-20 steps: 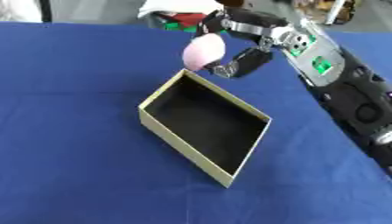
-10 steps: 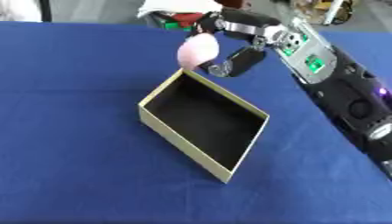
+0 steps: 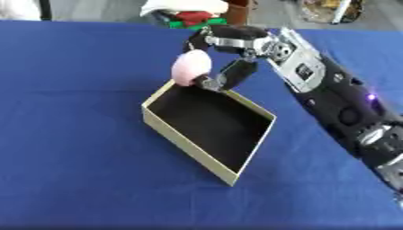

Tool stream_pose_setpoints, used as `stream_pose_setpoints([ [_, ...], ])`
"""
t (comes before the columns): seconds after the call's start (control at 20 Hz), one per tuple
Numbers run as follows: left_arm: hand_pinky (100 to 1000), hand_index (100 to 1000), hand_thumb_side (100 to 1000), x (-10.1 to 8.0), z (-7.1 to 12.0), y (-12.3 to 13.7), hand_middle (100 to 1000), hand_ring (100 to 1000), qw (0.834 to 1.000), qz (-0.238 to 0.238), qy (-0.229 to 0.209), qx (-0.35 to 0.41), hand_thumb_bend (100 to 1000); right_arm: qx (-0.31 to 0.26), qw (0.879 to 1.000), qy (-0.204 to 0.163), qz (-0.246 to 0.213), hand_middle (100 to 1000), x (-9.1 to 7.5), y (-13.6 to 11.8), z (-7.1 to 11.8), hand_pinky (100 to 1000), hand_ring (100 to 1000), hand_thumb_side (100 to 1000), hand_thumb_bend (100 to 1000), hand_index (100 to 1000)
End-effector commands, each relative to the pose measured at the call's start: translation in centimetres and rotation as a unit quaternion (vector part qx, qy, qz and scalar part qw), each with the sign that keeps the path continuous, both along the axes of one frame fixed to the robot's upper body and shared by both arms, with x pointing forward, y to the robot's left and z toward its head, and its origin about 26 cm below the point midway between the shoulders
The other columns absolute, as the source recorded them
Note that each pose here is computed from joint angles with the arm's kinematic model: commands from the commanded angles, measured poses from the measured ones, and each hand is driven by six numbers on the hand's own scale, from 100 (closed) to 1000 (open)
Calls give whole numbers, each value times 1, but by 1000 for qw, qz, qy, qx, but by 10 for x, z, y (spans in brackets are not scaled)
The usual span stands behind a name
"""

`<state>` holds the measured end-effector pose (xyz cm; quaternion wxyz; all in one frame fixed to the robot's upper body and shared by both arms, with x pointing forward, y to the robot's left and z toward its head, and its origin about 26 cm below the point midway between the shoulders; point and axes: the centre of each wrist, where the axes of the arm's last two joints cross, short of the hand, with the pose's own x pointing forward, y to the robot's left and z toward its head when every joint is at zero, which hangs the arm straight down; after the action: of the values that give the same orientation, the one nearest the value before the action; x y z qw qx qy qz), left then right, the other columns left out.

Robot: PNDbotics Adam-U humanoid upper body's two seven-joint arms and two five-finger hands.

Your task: Pick up objects on the table and place them in the box.

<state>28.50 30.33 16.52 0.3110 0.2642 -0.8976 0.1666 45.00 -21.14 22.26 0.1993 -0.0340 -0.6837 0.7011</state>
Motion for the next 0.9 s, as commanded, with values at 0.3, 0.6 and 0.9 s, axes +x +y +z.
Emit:
stream_pose_setpoints([
  [0.3,738,678,933,-2,7,1,688,601,1000,-3,-11,12,546,-181,969,-93,139,627,-3,0,14,626,695,283,100,792],
  [0.6,739,678,933,-2,8,1,688,601,1000,-4,-12,12,546,-200,967,-86,133,666,-1,0,5,667,709,452,100,819],
  [0.9,738,677,932,-1,8,1,688,601,1000,-5,-12,12,546,-198,967,-98,125,708,-2,-5,8,704,738,627,228,836],
])
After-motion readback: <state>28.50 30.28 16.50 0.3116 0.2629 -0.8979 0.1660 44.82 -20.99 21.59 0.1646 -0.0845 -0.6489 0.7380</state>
